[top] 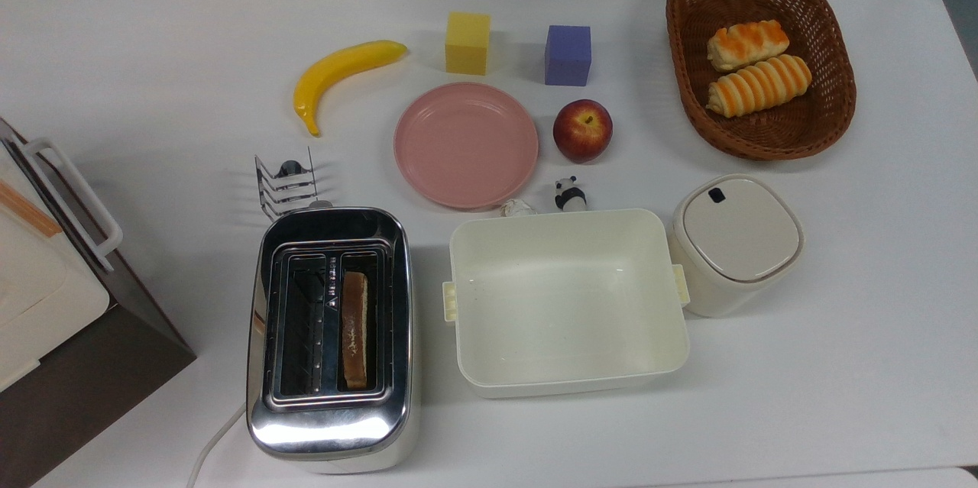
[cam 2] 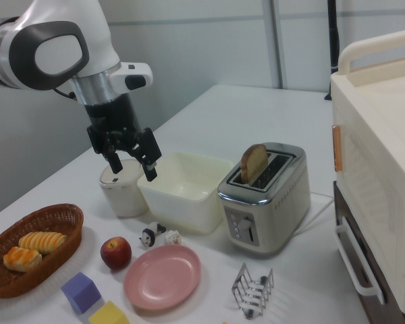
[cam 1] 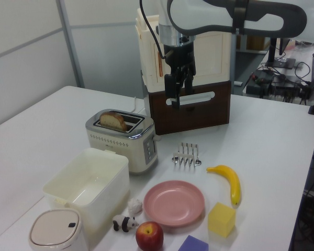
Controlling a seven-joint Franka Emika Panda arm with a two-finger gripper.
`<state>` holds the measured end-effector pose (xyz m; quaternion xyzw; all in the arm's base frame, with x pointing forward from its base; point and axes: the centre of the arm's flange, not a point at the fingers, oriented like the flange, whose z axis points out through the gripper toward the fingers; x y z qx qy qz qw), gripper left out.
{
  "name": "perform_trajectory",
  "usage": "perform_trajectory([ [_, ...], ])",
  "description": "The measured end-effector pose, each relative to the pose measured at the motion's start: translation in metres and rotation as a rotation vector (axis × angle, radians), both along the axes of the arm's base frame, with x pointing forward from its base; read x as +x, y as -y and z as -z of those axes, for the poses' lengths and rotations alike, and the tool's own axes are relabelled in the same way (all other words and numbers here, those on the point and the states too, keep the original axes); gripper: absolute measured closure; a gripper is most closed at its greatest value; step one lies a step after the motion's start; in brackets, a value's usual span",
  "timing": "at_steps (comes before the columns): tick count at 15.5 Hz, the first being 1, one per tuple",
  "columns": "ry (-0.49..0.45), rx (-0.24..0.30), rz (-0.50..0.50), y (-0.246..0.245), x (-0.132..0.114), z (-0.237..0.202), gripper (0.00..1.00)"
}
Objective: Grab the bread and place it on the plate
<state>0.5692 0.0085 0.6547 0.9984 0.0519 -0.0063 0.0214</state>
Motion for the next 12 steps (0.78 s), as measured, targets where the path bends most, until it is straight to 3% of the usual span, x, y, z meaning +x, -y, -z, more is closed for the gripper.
perform_trajectory([
  [5,0.004,0.0,0.0,0.0,0.001,0.0,0.0],
  [12,0.147,0.002,-0.008,-0.002,0.03,0.006,0.0],
])
